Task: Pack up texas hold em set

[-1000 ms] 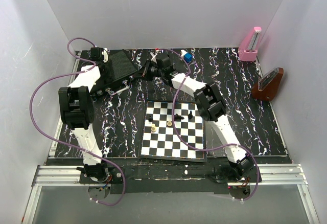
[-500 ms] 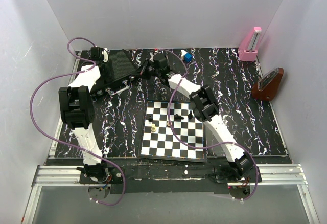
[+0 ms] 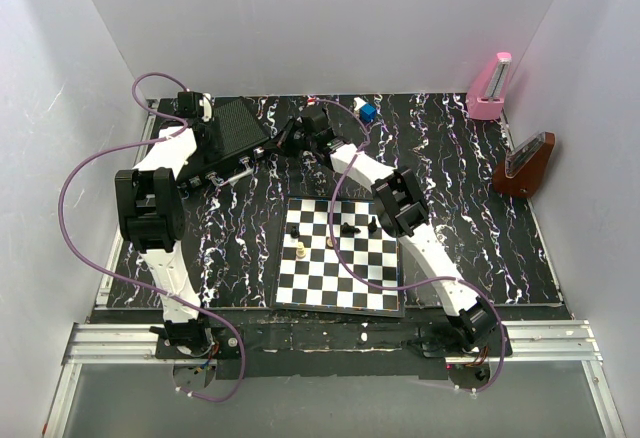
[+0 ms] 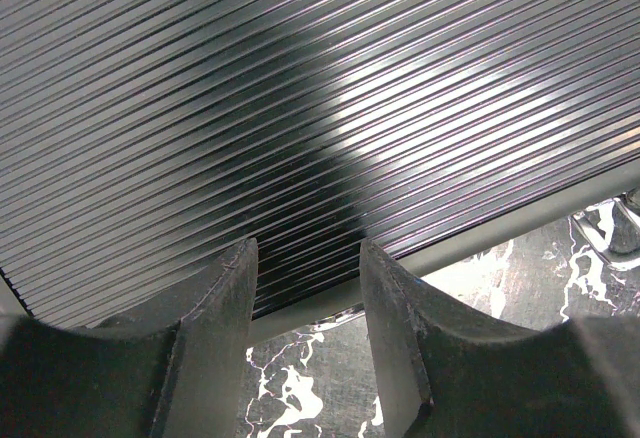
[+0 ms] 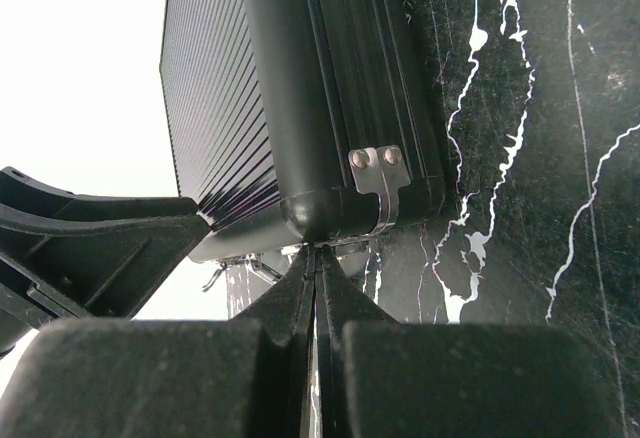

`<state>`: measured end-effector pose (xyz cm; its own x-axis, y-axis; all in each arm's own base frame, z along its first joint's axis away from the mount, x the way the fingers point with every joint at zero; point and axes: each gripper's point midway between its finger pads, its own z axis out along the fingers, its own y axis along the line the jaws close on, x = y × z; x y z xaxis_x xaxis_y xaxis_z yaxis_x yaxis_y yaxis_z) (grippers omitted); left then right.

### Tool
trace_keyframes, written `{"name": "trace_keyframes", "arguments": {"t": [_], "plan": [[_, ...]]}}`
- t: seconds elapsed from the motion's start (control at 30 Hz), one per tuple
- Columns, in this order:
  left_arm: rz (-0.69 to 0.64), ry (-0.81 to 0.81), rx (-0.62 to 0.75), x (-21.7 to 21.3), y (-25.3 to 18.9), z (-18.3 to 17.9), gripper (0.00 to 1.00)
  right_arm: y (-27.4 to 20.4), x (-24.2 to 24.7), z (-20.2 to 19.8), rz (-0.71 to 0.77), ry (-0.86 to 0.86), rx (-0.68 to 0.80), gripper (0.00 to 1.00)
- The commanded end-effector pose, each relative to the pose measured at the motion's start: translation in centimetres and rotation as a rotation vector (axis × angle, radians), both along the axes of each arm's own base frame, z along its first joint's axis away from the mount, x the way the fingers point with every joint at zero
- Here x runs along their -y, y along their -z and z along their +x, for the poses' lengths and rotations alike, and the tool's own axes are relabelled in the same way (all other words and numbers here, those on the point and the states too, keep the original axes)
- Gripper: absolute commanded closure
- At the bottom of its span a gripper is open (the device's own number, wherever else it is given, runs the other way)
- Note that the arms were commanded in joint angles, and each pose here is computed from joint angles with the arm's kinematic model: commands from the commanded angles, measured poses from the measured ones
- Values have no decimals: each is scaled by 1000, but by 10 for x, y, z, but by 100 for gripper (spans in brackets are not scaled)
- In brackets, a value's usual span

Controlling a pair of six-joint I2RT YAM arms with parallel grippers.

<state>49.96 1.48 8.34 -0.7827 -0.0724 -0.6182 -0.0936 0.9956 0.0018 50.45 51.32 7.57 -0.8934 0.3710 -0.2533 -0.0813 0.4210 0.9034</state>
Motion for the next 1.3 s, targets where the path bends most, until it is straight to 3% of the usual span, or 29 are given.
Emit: {"name": "trace_keyframes", "arguments": {"t": [0.0, 0.13, 0.6, 1.27], "plan": [[17, 8, -127, -2, 39, -19, 56, -9, -14, -17, -19, -55, 34, 99], [17, 8, -127, -2, 39, -19, 56, -7, -8, -20, -112, -43, 63, 99], [14, 11, -123, -1, 37, -18, 57, 16, -11, -47, -226, -111, 90, 99], [13, 13, -123, -1, 36, -18, 57, 30, -14, -74, -299, -133, 85, 99]]}}
